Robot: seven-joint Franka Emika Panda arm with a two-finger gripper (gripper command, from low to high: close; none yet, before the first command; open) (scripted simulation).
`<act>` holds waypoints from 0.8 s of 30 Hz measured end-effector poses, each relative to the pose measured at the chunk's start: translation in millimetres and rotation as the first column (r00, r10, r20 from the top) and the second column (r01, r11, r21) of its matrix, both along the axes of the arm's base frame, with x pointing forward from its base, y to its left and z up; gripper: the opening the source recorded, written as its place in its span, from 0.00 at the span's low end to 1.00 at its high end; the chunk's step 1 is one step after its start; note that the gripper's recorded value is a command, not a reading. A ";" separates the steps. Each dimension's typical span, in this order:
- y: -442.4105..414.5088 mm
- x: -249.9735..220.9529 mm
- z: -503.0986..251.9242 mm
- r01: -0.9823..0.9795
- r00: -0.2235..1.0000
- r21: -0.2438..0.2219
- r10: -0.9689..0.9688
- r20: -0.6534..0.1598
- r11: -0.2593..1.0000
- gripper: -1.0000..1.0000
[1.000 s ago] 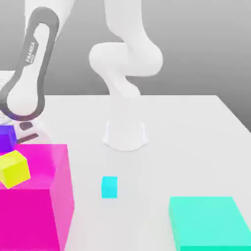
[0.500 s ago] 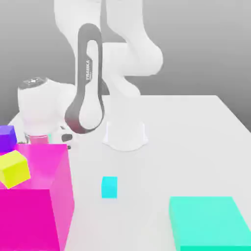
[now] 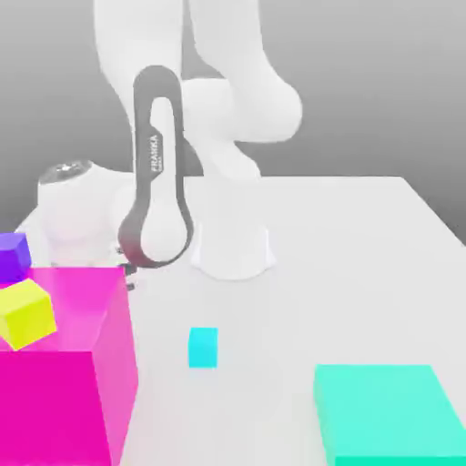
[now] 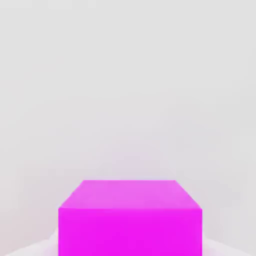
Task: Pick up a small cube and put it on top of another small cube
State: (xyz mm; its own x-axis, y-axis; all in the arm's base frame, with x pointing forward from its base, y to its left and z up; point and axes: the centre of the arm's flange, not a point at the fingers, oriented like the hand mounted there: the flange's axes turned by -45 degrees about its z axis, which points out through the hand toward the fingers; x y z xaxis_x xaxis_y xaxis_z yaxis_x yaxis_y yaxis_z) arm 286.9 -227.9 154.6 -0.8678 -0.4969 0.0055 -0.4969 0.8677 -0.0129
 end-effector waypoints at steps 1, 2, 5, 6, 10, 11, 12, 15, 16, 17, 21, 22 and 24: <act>-0.1 0.1 6.0 0.000 1.000 0.000 0.000 0.000 1.000 0.00; 0.1 0.1 11.8 0.000 1.000 0.000 0.000 0.000 1.000 0.00; 2.2 -0.9 27.9 0.002 1.000 0.006 -0.002 0.001 1.000 0.00; 2.4 -2.2 32.8 0.006 1.000 0.010 -0.006 0.001 1.000 0.00; -28.1 -12.8 39.7 0.013 1.000 0.048 -0.012 -0.016 0.999 0.00; -36.1 -11.7 42.5 -0.001 1.000 0.060 0.002 -0.017 0.998 0.00; -44.1 -10.4 45.6 -0.017 1.000 0.072 0.019 -0.016 0.997 0.00; -68.1 -6.7 55.9 -0.071 0.997 0.112 0.071 -0.003 0.991 0.00; -75.9 -5.6 59.6 -0.089 0.996 0.126 0.089 0.005 0.988 0.00; -83.6 -4.6 63.5 -0.109 0.994 0.139 0.108 0.014 0.984 0.00; -113.5 -1.6 80.5 -0.194 0.981 0.189 0.184 0.068 0.963 0.00; -120.7 -0.9 85.1 -0.217 0.975 0.199 0.204 0.085 0.956 0.00; -133.3 5.2 97.7 -0.281 0.958 0.215 0.259 0.126 0.935 0.00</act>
